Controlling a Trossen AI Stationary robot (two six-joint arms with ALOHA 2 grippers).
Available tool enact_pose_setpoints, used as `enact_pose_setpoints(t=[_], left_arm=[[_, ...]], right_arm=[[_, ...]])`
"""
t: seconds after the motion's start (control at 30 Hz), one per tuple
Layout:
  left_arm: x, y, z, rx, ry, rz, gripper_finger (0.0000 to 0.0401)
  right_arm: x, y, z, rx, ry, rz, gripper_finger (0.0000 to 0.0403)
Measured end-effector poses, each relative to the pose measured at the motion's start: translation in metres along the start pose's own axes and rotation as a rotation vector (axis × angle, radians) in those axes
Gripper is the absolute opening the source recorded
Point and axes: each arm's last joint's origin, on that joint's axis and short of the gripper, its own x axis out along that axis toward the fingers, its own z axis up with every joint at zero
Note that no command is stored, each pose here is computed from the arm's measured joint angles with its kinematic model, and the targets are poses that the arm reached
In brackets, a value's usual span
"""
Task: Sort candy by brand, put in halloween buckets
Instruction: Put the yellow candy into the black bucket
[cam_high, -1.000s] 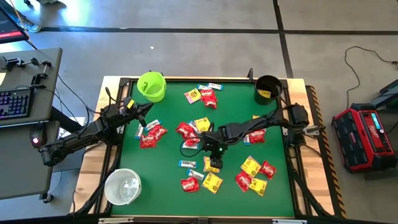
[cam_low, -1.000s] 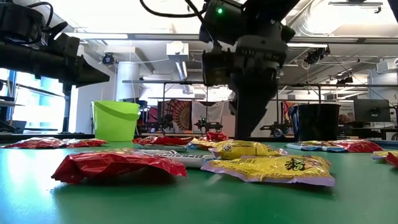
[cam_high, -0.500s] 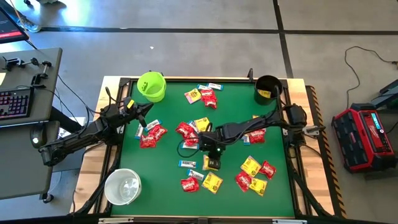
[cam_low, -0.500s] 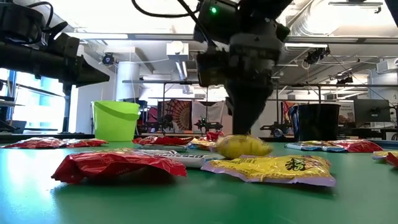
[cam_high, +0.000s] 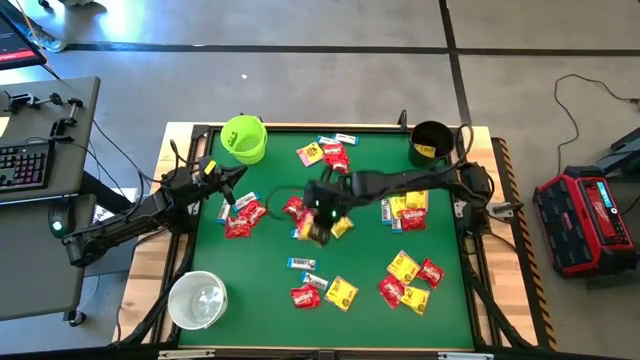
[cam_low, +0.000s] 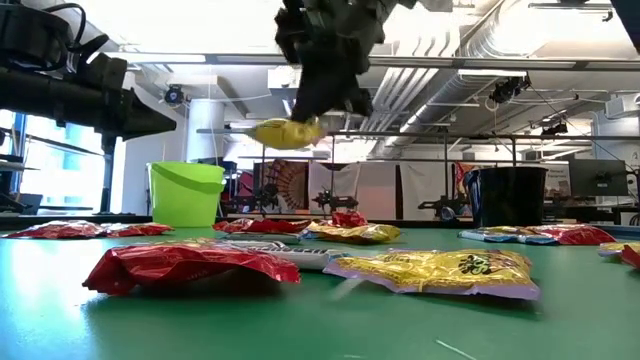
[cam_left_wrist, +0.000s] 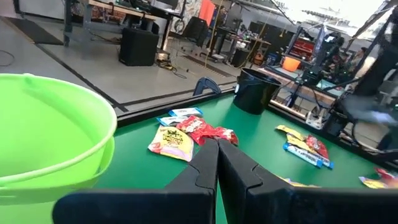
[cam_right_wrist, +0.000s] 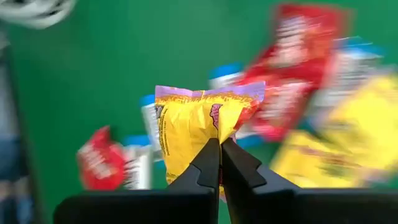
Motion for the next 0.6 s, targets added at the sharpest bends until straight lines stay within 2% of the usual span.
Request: enact_pose_setpoints(t=[0.13, 0.33, 0.47, 0.6], left_arm=[[0.000, -0.001, 0.000, -0.015, 0.012, -0.033, 0.0000], [0.000, -0.001, -0.001, 0.002, 0.015, -0.042, 0.0000], [0.000, -0.001, 0.000, 0.021, 0.008, -0.025, 0.0000], [0.000, 0.000, 0.000, 0.022, 0.006, -0.014, 0.0000]], right_arm=[[-0.028, -0.028, 0.017, 0.037, -0.003, -0.140, 0.0000], [-0.068, -0.099, 0.022, 0.121, -0.009, -0.259, 0.0000], [-0.103, -0.147, 0.007, 0.222, -0.045, -0.335, 0.0000], [-0.140, -0.184, -0.025, 0.356, -0.098, -0.407, 0.0000]])
